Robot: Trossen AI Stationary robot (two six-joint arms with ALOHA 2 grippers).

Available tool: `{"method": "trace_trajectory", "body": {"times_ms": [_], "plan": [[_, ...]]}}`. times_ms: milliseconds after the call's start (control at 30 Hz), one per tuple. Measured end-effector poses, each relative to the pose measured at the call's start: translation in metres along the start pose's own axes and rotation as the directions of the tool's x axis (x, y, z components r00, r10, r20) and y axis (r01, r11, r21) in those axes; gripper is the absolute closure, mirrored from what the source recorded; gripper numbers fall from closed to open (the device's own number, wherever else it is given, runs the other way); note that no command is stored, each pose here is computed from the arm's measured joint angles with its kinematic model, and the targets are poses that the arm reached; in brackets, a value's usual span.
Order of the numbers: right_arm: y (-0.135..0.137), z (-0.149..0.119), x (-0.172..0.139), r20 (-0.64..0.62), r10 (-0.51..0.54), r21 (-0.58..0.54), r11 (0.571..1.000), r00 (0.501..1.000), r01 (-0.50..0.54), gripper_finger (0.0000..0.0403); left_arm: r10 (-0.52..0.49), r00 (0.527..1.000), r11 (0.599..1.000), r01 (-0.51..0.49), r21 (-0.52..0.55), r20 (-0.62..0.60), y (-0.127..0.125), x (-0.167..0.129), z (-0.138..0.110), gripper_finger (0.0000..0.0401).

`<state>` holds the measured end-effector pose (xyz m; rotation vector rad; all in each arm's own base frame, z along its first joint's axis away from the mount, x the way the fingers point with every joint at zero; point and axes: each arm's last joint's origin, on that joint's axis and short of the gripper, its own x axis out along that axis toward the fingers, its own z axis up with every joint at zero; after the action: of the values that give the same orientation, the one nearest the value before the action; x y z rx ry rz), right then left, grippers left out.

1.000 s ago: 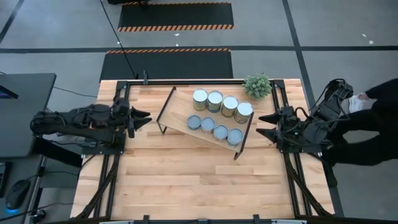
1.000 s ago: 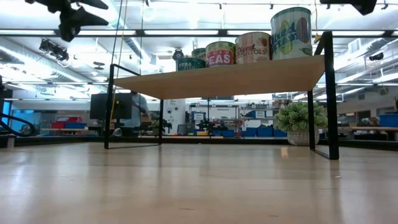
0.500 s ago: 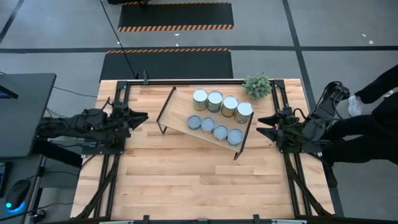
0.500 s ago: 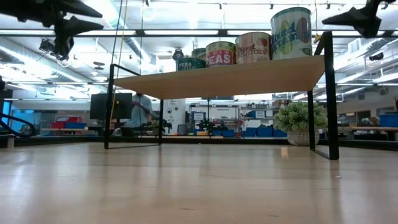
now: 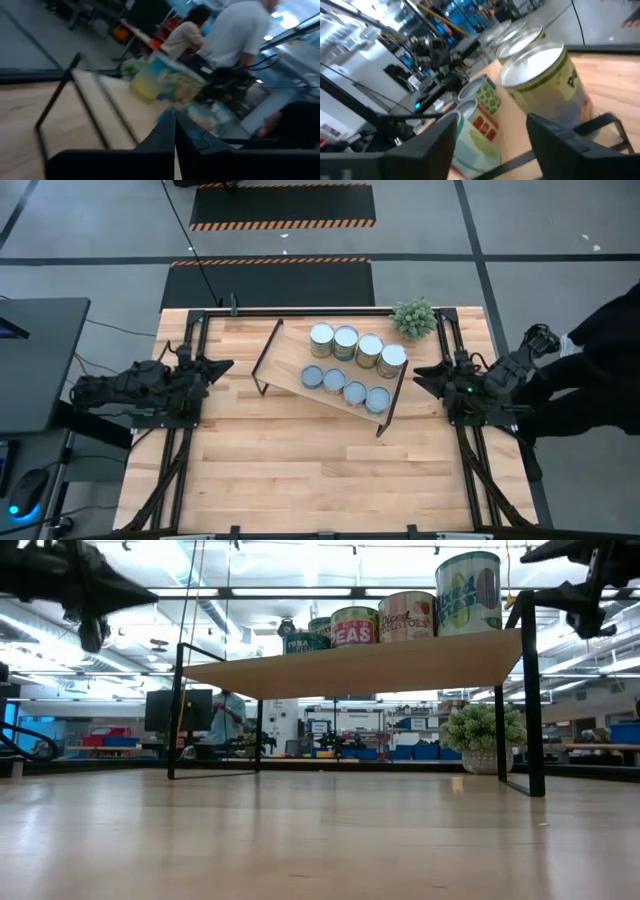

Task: Pick and place cans onto a shelf
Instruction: Return to Home Position

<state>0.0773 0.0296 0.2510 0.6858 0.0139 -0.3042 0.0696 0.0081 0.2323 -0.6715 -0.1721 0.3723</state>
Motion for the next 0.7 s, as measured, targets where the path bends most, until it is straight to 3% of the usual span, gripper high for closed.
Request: {"method": "trace_trajectory", "body": {"times_ms": [167,400,500,700], "plan": [[-0.015,-0.009,0.004,0.071,0.043,0.025,0.999,0.997,-0.045,0.0217,0.022,1.0,1.0,-0.022,-0.023,-0.002,0.009,0.007,-0.017,0.0398],[-0.031,-0.026,0.014,0.173,0.135,0.086,0.985,0.976,-0.152,0.0308,-0.07,0.997,0.996,0.072,-0.054,0.043,0.015,0.016,-0.034,0.04],[-0.037,-0.028,0.017,0.223,0.12,0.102,0.984,0.967,-0.146,0.0344,-0.125,0.99,0.991,0.129,-0.046,0.069,0.016,0.017,-0.038,0.04],[-0.053,-0.035,0.027,0.339,0.043,0.161,0.982,0.94,-0.103,0.0397,-0.141,0.988,0.989,0.143,-0.03,0.068,0.022,0.019,-0.046,0.04]]}}
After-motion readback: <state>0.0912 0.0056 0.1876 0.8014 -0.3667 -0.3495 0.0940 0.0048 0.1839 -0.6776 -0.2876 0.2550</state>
